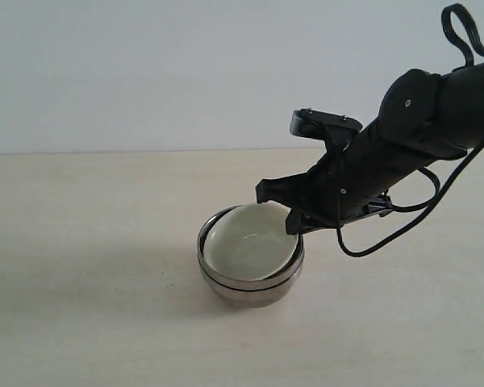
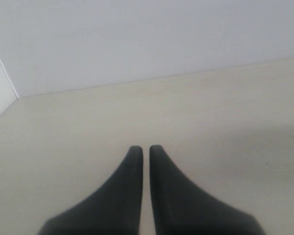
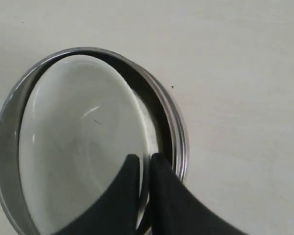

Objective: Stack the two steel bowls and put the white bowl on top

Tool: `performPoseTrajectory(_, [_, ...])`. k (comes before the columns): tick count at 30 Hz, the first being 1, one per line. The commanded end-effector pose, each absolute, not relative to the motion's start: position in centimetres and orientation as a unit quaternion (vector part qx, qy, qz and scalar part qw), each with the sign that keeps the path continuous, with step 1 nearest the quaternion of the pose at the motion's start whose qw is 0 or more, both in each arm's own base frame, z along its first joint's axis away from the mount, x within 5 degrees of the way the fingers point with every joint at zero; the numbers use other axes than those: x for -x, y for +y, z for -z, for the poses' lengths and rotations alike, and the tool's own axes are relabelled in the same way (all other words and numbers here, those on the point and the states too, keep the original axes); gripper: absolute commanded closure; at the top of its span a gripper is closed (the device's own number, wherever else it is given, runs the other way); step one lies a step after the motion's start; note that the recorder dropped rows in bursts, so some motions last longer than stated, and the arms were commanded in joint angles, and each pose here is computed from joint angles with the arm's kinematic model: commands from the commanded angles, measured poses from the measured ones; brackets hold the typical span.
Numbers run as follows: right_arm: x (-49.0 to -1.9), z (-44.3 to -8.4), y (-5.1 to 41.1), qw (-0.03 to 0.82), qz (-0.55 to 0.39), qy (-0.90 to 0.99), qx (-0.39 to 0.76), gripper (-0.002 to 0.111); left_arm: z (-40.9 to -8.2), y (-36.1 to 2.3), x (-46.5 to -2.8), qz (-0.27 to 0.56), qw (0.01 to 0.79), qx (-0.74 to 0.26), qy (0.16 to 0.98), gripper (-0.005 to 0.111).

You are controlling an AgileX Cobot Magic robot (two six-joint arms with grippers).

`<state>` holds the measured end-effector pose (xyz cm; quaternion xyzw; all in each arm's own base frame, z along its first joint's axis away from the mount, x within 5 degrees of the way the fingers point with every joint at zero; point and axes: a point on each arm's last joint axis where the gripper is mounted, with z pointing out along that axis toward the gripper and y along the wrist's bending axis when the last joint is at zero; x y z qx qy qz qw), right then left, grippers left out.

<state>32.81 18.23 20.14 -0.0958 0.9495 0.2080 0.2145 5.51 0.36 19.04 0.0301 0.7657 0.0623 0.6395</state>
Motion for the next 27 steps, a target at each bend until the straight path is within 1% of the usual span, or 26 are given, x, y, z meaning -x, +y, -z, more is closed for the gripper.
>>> performPoseTrajectory(1, [-32.7,-20.4,18.1,0.212,-0.203,0.95,0.11,0.097,-19.0,0.4,-5.5,-0.057,0.643,-0.023,0.763,0.103])
performPoseTrajectory(2, [-32.7,-20.4,18.1,0.211,-0.203,0.95,0.11,0.091,-19.0,0.4,-5.5,-0.057,0.643,-0.023,0.763,0.103])
performPoseTrajectory(3, [-32.7,-20.4,18.1,0.211,-0.203,0.95,0.11,0.082,-19.0,0.4,-5.5,-0.057,0.643,-0.023,0.763,0.103])
performPoseTrajectory(4, [-32.7,-20.4,18.1,0.209,-0.203,0.95,0.111,0.064,-19.0,0.4,-5.5,-0.057,0.643,-0.023,0.763,0.103])
performPoseTrajectory(6, [-32.6,-20.3,18.1,0.206,-0.2,0.951,0.115,0.047,-19.0,0.4,-5.5,-0.057,0.643,-0.023,0.763,0.103])
performPoseTrajectory(10, [-32.7,-20.1,17.7,0.209,-0.172,0.953,0.138,0.047,-19.0,0.4,-5.5,-0.057,0.643,-0.023,0.763,0.103])
performPoseTrajectory(12, [-32.7,-20.2,17.5,0.209,-0.164,0.954,0.137,0.054,-19.0,0.4,-5.5,-0.057,0.643,-0.023,0.763,0.103])
performPoseTrajectory(14, [-32.6,-20.8,17.2,0.219,-0.151,0.953,0.146,0.091,-19.0,0.4,-5.5,-0.057,0.643,-0.023,0.763,0.103])
performPoseTrajectory(15, [-32.5,-21.2,17.1,0.225,-0.15,0.952,0.144,0.101,-19.0,0.4,-5.5,-0.057,0.643,-0.023,0.763,0.103])
performPoseTrajectory(16, [-32.5,-21.8,17.0,0.235,-0.149,0.951,0.133,0.108,-19.0,0.4,-5.5,-0.057,0.643,-0.023,0.763,0.103])
performPoseTrajectory(19, [-32.1,-23.2,16.7,0.253,-0.151,0.947,0.129,0.107,-19.0,0.4,-5.5,-0.057,0.643,-0.023,0.763,0.103])
performPoseTrajectory(27, [-31.8,-22.8,16.6,0.24,-0.15,0.951,0.127,0.107,-19.0,0.4,-5.5,-0.057,0.643,-0.023,0.763,0.103])
